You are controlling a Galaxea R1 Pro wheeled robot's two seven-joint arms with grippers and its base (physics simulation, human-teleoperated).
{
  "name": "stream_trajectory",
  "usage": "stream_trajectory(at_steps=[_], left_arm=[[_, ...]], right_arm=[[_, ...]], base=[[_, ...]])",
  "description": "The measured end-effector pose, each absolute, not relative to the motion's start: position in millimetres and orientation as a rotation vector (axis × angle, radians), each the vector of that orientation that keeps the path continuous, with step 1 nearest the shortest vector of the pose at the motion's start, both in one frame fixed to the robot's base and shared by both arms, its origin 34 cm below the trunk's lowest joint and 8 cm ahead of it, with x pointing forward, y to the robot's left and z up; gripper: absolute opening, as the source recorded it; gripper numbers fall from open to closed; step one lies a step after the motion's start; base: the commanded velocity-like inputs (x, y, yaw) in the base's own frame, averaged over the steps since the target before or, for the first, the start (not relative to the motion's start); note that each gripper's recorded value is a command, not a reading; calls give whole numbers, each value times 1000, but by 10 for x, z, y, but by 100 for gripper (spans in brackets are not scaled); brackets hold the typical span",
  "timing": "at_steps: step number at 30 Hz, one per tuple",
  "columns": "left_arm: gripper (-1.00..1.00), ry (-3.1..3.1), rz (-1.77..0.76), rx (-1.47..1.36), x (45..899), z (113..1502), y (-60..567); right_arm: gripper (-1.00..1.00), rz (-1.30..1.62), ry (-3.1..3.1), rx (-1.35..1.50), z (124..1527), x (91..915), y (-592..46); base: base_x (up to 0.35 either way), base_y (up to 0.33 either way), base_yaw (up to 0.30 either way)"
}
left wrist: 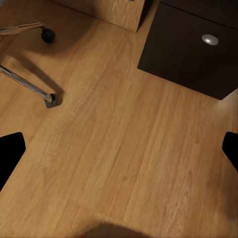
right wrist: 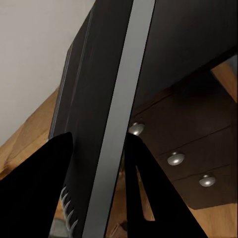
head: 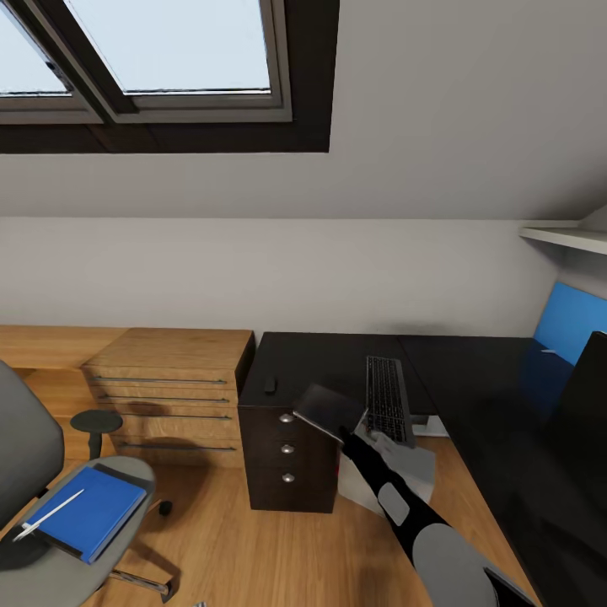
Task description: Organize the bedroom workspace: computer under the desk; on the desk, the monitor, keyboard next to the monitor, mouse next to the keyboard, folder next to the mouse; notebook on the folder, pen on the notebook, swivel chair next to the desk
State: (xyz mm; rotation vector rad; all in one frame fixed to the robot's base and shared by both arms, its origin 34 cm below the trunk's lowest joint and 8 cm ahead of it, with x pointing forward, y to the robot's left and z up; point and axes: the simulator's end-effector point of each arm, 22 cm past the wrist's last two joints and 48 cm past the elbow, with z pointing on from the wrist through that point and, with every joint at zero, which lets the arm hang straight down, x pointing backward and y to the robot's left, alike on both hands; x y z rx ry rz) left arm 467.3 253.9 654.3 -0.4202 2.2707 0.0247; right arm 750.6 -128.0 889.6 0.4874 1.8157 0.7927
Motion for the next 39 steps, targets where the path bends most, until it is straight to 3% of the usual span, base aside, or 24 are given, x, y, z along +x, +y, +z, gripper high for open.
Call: stream_trajectory(at_steps=[19, 39], left_arm=[[100, 2270, 25, -420, 4673, 6545, 2538], [100, 2268, 25, -420, 4676, 6548, 2540]], right_arm=[[-100, 560, 1712, 533, 8740, 7342, -1465], [-100, 566, 1731, 540, 8652, 7269, -1396]], base=[[8, 0, 0], [181, 68, 0]])
